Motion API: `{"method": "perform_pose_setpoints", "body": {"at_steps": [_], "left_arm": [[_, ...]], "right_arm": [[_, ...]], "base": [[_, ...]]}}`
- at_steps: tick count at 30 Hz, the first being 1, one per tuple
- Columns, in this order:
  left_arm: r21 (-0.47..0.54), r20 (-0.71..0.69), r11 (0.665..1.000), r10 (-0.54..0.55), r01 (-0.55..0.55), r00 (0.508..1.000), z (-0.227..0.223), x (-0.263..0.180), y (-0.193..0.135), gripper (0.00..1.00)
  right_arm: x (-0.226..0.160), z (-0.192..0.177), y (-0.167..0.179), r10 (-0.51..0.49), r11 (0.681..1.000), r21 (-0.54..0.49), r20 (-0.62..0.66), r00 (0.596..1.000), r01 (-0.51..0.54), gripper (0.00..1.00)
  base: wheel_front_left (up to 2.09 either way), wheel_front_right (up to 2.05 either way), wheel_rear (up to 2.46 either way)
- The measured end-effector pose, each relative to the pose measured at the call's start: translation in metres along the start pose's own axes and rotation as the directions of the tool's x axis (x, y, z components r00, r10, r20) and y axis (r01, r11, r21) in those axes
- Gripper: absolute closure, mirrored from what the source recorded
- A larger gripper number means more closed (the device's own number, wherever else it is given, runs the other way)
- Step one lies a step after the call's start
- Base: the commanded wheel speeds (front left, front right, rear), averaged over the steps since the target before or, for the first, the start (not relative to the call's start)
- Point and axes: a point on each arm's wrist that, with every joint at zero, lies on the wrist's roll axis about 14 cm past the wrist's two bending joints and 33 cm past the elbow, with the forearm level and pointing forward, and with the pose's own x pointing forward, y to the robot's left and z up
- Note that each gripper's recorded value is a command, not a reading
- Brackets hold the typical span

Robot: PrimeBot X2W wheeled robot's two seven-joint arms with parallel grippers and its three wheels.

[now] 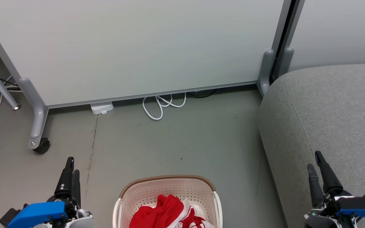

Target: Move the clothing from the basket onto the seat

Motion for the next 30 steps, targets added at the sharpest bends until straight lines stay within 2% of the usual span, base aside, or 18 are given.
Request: {"method": "perform_pose_setpoints", "body": {"at_steps": [4, 8, 13, 19, 30], "left_arm": [[0.046, 0.001, 0.999, 0.007, -0.007, 1.000, -0.002, 0.000, 0.001, 0.00], [0.145, -0.005, 0.989, 0.016, -0.015, 1.000, -0.005, 0.001, 0.001, 0.00], [0.279, -0.020, 0.960, 0.026, -0.019, 0.999, -0.011, 0.001, 0.002, 0.00], [0.422, -0.033, 0.907, 0.028, -0.011, 0.999, -0.017, 0.002, 0.000, 0.00], [0.620, -0.055, 0.783, -0.013, 0.044, 0.998, -0.024, 0.003, -0.012, 0.00]], "right_arm": [[0.000, 0.001, 0.001, 0.002, 0.999, -0.048, 0.009, 1.000, -0.001, 0.00], [0.001, 0.001, 0.003, 0.005, 0.991, -0.135, 0.017, 1.000, -0.003, 0.00], [0.002, -0.002, 0.008, 0.016, 0.958, -0.287, 0.009, 1.000, -0.013, 0.00], [0.003, -0.004, 0.013, 0.031, 0.912, -0.409, 0.007, 0.999, -0.026, 0.00], [0.004, -0.010, 0.021, 0.062, 0.798, -0.600, -0.004, 0.998, -0.052, 0.00]], "base": [[0.00, 0.00, 0.00], [0.00, 0.00, 0.00], [0.00, 0.00, 0.00], [0.00, 0.00, 0.00], [0.00, 0.00, 0.00]]}}
